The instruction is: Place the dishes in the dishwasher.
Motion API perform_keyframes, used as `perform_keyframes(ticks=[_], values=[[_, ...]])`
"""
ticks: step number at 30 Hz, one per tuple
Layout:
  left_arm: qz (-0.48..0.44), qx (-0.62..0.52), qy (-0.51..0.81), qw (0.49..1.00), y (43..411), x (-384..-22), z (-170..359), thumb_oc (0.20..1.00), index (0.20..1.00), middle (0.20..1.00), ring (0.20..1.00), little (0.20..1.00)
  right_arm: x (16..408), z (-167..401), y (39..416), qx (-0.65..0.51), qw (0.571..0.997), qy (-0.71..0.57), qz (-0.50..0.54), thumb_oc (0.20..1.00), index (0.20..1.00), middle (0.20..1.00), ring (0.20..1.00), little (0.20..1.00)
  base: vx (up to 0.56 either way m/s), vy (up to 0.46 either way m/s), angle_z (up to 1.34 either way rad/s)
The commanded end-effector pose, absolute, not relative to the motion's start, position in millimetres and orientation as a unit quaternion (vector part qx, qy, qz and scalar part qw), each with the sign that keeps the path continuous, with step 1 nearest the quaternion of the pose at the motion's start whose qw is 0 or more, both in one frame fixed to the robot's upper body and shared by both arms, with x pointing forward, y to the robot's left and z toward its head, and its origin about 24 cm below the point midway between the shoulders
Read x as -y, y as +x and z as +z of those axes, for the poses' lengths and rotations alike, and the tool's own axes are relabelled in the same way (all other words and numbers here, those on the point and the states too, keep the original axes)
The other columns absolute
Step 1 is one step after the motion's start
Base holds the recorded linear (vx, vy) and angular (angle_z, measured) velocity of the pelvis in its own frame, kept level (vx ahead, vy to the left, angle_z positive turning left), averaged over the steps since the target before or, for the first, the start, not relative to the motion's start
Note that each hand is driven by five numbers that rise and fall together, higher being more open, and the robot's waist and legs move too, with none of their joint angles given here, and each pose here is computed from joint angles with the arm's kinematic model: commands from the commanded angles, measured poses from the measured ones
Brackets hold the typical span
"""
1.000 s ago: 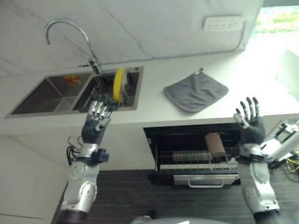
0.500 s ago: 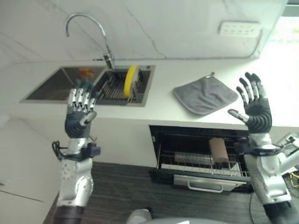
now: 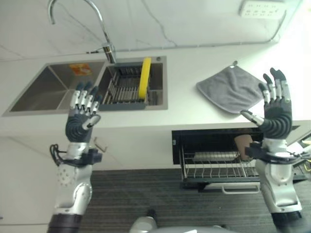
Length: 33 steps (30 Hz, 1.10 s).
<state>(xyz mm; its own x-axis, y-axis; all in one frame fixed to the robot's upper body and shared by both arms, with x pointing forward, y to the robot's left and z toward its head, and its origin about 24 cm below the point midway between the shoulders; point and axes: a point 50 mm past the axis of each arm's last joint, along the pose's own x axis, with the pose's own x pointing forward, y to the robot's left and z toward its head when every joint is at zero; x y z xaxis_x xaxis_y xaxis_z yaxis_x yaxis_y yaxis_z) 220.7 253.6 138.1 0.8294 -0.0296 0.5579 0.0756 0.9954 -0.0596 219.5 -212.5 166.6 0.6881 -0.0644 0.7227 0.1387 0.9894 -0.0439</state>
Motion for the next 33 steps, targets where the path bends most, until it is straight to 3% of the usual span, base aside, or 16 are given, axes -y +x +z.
perform_keyframes(ticks=[1, 17, 23, 29, 33], values=[[-0.037, 0.344, -0.006, 0.938, 218, -252, 165, 1.0, 1.0, 1.0, 1.0, 1.0, 223, 195, 217, 0.449, 0.89, -0.06, -0.053, 1.0, 1.0, 1.0, 1.0, 1.0, -0.04, 0.071, -0.54], [-0.001, 0.303, -0.017, 0.953, 218, -248, 144, 1.0, 1.0, 1.0, 1.0, 1.0, 203, 192, 238, 0.424, 0.905, -0.021, -0.012, 1.0, 1.0, 1.0, 1.0, 1.0, 0.0, -0.099, -0.07], [0.041, 0.312, -0.033, 0.949, 210, -256, 143, 1.0, 1.0, 1.0, 1.0, 1.0, 205, 192, 238, 0.415, 0.909, -0.03, -0.021, 1.0, 1.0, 1.0, 1.0, 1.0, 0.06, 0.402, -0.25], [0.018, 0.314, -0.018, 0.949, 224, -246, 145, 1.0, 1.0, 1.0, 1.0, 1.0, 238, 182, 226, 0.397, 0.91, 0.007, -0.122, 1.0, 1.0, 1.0, 1.0, 1.0, 0.0, 0.505, -0.13], [0.047, 0.298, 0.019, 0.953, 221, -253, 144, 1.0, 1.0, 1.0, 1.0, 1.0, 231, 178, 223, 0.396, 0.912, -0.017, -0.105, 1.0, 1.0, 1.0, 1.0, 1.0, 0.01, 0.306, -0.06]])
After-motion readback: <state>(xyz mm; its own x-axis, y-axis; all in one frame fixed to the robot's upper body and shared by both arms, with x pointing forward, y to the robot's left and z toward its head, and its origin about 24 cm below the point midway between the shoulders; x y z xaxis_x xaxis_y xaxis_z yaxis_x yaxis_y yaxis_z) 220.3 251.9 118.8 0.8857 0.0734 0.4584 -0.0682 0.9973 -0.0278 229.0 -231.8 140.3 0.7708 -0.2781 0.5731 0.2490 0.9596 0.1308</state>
